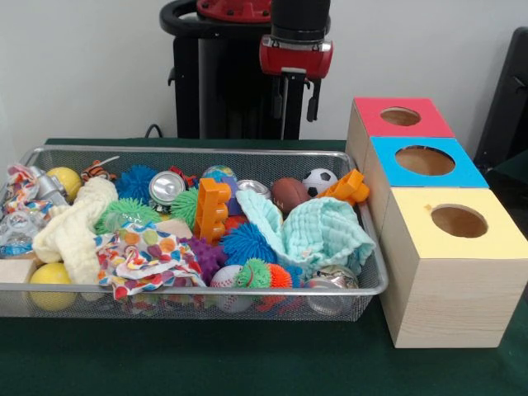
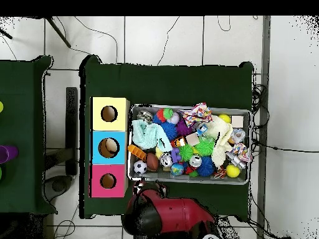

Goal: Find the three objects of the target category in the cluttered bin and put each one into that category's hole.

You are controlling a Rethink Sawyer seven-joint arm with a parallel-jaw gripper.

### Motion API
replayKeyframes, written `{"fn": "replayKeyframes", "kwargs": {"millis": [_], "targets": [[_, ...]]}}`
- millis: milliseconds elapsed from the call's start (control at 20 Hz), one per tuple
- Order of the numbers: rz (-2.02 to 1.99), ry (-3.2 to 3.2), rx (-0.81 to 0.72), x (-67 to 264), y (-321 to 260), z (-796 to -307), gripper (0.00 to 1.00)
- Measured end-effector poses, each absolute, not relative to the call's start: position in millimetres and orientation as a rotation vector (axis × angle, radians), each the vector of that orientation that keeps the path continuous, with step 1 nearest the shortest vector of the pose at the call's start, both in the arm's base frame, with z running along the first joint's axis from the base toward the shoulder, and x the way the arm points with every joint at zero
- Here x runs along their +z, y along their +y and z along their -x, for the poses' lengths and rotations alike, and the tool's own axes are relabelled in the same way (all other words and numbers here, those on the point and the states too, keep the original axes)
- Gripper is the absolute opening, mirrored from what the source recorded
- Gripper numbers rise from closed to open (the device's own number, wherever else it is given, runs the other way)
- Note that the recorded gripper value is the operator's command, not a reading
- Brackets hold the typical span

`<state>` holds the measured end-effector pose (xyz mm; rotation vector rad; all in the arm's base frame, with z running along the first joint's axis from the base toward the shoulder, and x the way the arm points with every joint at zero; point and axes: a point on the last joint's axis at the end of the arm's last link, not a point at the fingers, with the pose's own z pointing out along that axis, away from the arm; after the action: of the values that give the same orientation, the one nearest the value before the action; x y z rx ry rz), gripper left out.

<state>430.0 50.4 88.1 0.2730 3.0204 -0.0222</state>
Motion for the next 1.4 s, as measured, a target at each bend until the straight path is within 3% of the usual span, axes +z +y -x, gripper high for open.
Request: {"fn": "replayKeyframes", "kwargs": {"millis": [600, 1250, 1400], "targets": [[-0.301, 3.012, -0.016, 86, 52, -440, 1.00], [-0.283, 3.139, 0.024, 22, 69, -428, 1.00], [-0.273, 3.138, 0.016, 21, 71, -428, 1.00]]}}
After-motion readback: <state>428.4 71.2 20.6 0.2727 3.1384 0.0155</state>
